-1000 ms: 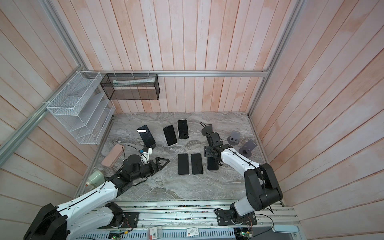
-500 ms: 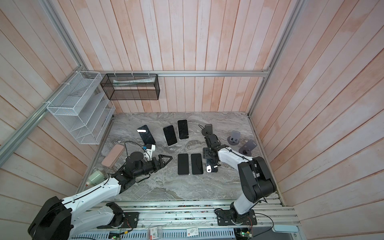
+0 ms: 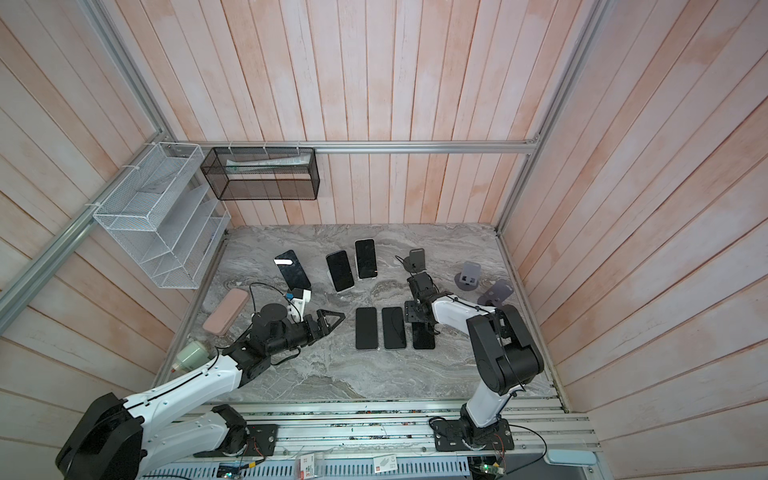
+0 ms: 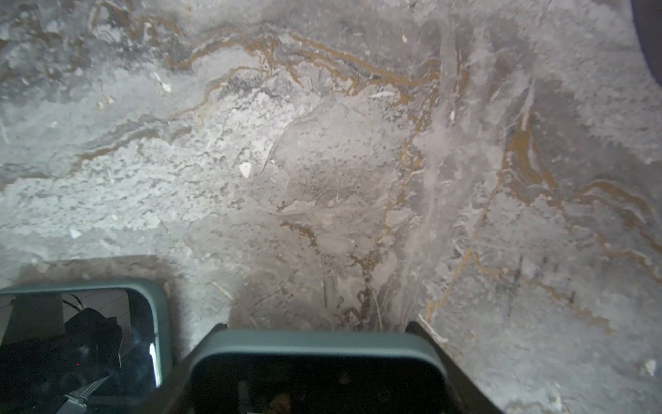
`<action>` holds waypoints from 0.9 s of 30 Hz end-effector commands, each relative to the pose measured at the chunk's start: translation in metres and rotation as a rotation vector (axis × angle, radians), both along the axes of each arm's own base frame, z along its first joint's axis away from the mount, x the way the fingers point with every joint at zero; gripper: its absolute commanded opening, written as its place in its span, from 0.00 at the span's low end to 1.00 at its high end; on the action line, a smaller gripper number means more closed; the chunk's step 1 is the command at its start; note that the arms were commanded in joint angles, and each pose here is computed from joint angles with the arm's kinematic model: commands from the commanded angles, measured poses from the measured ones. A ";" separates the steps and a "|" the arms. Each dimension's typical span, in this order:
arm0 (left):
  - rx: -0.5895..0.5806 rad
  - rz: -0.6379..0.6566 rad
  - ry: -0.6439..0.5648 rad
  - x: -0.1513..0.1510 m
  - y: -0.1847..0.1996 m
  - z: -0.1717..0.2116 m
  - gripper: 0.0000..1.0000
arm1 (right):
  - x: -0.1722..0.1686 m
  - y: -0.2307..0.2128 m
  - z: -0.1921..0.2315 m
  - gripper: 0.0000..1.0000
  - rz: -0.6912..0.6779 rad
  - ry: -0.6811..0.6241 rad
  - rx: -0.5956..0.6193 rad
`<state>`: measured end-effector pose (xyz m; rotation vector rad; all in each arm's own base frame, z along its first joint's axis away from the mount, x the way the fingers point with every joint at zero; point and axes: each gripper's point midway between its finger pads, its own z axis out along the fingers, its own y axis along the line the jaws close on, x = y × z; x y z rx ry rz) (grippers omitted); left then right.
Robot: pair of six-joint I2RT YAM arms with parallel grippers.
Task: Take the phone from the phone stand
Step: 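Lower the grey-green-cased phone flat next to the teal-cased phone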
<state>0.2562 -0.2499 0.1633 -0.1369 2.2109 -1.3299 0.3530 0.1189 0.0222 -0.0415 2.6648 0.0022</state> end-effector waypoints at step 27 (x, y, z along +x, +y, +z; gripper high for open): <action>0.048 -0.001 0.025 0.004 -0.001 -0.013 1.00 | -0.006 -0.002 -0.032 0.77 -0.002 0.059 -0.029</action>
